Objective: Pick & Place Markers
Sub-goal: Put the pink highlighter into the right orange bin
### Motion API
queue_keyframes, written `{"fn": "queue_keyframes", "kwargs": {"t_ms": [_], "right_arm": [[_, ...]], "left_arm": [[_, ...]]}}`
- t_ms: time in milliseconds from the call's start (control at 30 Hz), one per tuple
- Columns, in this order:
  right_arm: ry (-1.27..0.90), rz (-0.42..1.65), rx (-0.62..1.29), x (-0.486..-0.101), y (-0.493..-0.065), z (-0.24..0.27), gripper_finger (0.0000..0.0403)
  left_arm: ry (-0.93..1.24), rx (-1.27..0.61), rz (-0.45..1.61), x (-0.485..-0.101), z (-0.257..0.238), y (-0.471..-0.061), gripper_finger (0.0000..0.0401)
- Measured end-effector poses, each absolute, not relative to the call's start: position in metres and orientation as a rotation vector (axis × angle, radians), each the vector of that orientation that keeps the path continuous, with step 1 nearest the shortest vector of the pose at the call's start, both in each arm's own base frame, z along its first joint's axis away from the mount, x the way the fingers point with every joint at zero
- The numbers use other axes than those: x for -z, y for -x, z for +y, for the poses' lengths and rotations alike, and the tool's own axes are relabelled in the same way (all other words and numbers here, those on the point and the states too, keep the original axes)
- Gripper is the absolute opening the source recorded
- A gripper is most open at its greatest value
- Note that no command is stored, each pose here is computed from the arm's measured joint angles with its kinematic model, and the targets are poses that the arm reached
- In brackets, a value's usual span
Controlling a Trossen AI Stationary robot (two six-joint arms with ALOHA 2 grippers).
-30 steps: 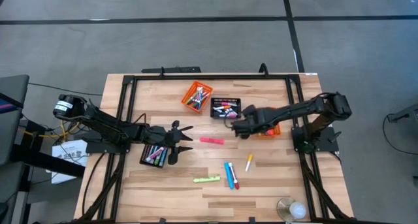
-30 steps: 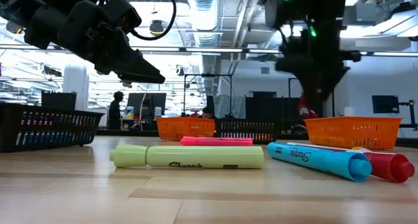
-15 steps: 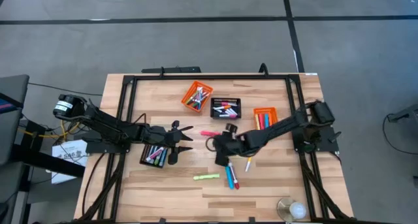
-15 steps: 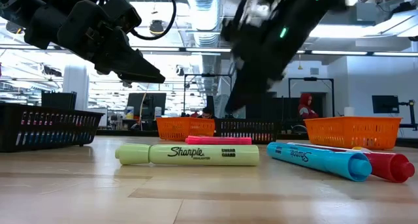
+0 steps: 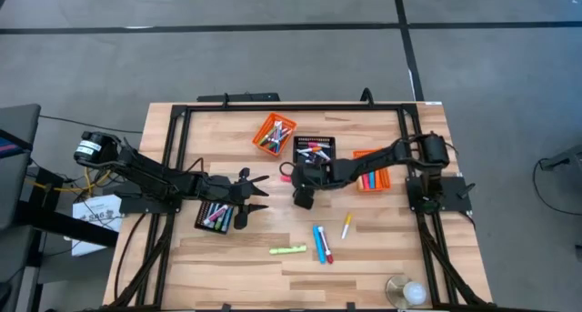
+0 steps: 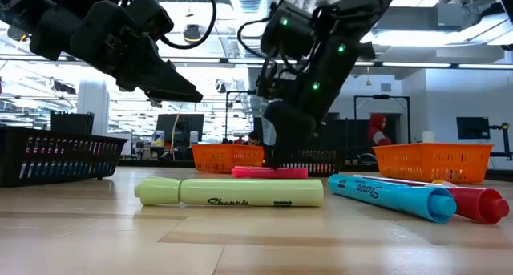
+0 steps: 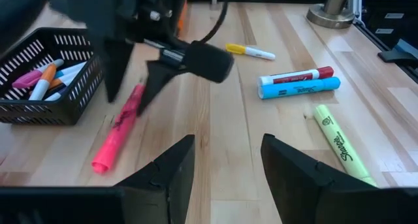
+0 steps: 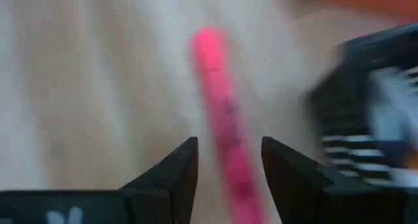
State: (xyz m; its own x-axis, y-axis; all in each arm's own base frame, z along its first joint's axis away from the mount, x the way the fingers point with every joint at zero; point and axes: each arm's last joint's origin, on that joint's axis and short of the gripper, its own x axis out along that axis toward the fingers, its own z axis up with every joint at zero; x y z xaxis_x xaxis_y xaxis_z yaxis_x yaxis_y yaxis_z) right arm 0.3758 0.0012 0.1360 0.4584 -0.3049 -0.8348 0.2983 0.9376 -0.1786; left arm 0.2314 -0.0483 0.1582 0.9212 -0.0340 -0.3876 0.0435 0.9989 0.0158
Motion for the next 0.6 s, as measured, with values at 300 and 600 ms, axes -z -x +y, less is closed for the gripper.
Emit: {"fn": "queue_keyframes", "kwargs": {"t_ms": [300,600], "right_arm": [[-0.115,1.098,0.301,-0.112,-0.38,-0.023,0.0157],[-0.127,1.077,0.255,-0.126,-0.377,-0.013,0.0069]], "left_arm": [[-0.024,0.04,0.398,-0.158,-0.048,-0.231,0.0172],[-0.024,0.04,0.398,-0.158,-0.048,-0.231,0.0172]]}}
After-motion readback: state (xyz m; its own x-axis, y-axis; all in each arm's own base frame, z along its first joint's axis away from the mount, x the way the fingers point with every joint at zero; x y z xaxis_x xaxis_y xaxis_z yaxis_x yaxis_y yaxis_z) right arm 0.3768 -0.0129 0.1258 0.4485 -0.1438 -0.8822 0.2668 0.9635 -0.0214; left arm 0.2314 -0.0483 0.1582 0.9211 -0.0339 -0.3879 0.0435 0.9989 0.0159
